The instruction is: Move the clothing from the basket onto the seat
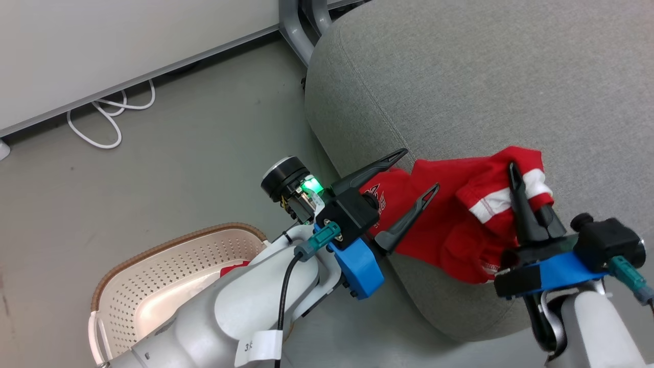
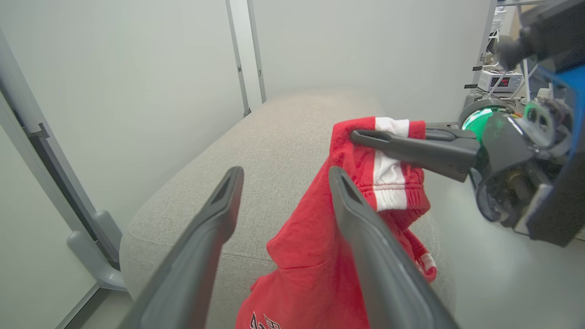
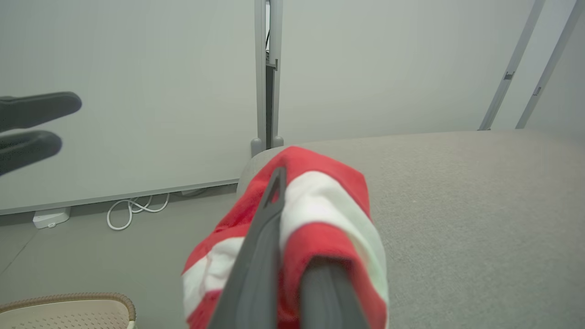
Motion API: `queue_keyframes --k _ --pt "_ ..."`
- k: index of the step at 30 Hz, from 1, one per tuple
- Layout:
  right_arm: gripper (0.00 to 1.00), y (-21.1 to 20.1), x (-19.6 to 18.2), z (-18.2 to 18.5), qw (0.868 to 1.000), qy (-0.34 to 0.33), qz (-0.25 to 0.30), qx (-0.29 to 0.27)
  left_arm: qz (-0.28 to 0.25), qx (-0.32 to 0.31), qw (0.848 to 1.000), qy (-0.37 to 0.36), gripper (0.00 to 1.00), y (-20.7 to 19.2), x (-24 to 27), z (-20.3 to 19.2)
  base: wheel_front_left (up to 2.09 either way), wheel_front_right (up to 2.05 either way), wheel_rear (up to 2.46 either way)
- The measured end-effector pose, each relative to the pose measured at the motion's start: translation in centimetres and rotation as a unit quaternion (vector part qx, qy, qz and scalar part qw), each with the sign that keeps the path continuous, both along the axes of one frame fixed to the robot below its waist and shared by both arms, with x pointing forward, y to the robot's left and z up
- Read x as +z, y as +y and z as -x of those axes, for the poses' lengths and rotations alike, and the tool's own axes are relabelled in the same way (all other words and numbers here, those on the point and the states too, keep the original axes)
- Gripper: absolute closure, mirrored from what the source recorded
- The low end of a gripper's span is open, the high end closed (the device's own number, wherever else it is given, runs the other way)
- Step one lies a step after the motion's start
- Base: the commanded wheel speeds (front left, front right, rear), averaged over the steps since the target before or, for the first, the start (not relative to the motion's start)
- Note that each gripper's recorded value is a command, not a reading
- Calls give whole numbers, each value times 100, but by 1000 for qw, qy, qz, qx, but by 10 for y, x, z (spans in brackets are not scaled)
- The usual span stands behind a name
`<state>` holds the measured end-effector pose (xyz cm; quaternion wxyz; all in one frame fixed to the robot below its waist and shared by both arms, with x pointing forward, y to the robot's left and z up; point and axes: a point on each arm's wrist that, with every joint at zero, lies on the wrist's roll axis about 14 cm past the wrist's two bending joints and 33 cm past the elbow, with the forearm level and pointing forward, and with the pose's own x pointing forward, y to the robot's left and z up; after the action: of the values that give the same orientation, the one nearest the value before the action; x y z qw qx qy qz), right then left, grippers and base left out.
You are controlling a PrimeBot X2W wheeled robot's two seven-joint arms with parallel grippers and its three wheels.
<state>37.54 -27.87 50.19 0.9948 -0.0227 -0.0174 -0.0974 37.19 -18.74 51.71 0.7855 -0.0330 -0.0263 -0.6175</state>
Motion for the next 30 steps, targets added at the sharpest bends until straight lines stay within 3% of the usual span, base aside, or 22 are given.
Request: queue_keyframes --k 10,14,16,20,25,30 --pt "100 -25 76 -57 992 -92 85 10 18 13 1000 -3 0 5 -5 -22 0 0 0" --pt "100 -43 117 -86 981 -134 139 7 20 20 1000 -3 0 10 -15 -38 0 0 0" --pt "100 -66 151 -105 969 -166 182 -13 22 28 999 -5 0 14 -25 -54 0 0 0" --pt "100 -101 184 -122 952 -191 233 -50 20 35 999 -1 0 20 -44 -72 0 0 0" --pt "100 -138 188 -142 942 -182 268 -88 16 44 999 9 0 28 -71 -91 0 0 0" --pt "100 -166 142 -166 952 -125 259 -109 7 49 999 22 0 35 -100 -104 0 0 0"
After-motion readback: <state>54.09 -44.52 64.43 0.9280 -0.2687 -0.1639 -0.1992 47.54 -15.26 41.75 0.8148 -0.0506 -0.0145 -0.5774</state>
